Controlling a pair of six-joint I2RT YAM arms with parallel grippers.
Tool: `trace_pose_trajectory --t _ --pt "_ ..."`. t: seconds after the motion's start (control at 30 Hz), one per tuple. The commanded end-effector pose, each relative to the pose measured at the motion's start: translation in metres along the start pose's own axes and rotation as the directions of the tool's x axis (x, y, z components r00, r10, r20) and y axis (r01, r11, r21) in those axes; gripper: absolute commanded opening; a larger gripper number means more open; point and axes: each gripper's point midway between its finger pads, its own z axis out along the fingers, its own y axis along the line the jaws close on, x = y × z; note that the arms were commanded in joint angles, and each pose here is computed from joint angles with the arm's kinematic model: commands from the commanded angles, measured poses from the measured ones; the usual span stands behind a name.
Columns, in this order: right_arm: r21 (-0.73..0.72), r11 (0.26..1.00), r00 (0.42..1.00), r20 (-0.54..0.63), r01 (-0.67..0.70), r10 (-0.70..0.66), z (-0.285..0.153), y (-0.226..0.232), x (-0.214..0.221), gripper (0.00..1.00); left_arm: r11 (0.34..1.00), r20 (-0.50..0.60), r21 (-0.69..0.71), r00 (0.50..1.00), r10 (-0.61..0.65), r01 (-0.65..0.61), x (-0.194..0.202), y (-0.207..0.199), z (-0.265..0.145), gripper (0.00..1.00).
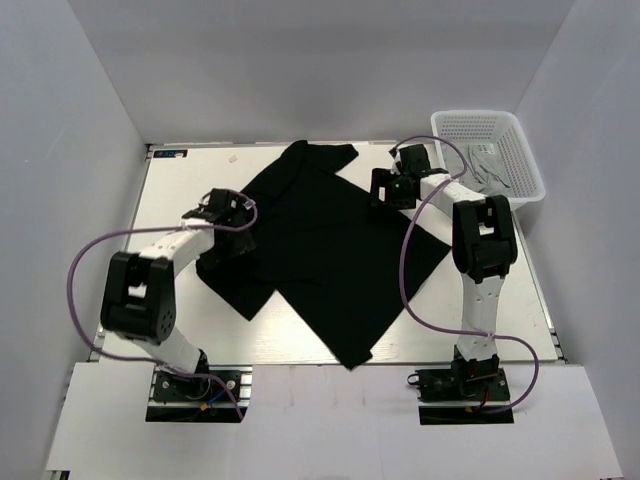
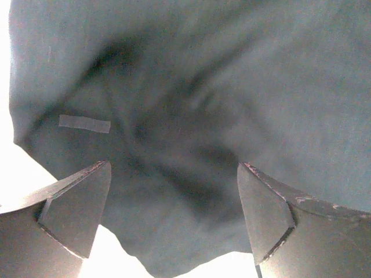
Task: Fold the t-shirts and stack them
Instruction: Flatten out the tshirt
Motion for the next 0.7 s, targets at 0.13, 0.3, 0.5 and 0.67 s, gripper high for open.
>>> trace_pose_trajectory --t 0.13,0.3,0.5,0.67 --pt "0.007 0.992 0.985 0.121 0.127 -0.127 -0.063 0.024 -0.037 0.9 0.931 0.126 0.366 0.991 -0.044 -0.005 -0.012 -0.046 -0.073 1.0" --pt "-0.057 0.996 0.977 0.207 0.069 -0.056 -0.129 0.051 0.006 0.9 0.89 0.23 0.449 0.973 -0.028 -0.081 -0.043 -0.071 -0.095 1.0" --pt "-0.092 0.995 0.994 0.106 -0.028 0.038 -0.146 0.042 0.128 0.9 0.838 0.233 0.528 0.972 0.013 -0.138 -0.078 -0.118 -0.078 1.0" --pt "-0.116 0.993 0.995 0.096 -0.022 0.033 -0.148 0.042 0.163 0.9 0.873 0.141 0.473 0.988 0.056 -0.117 -0.097 -0.141 -0.003 1.0"
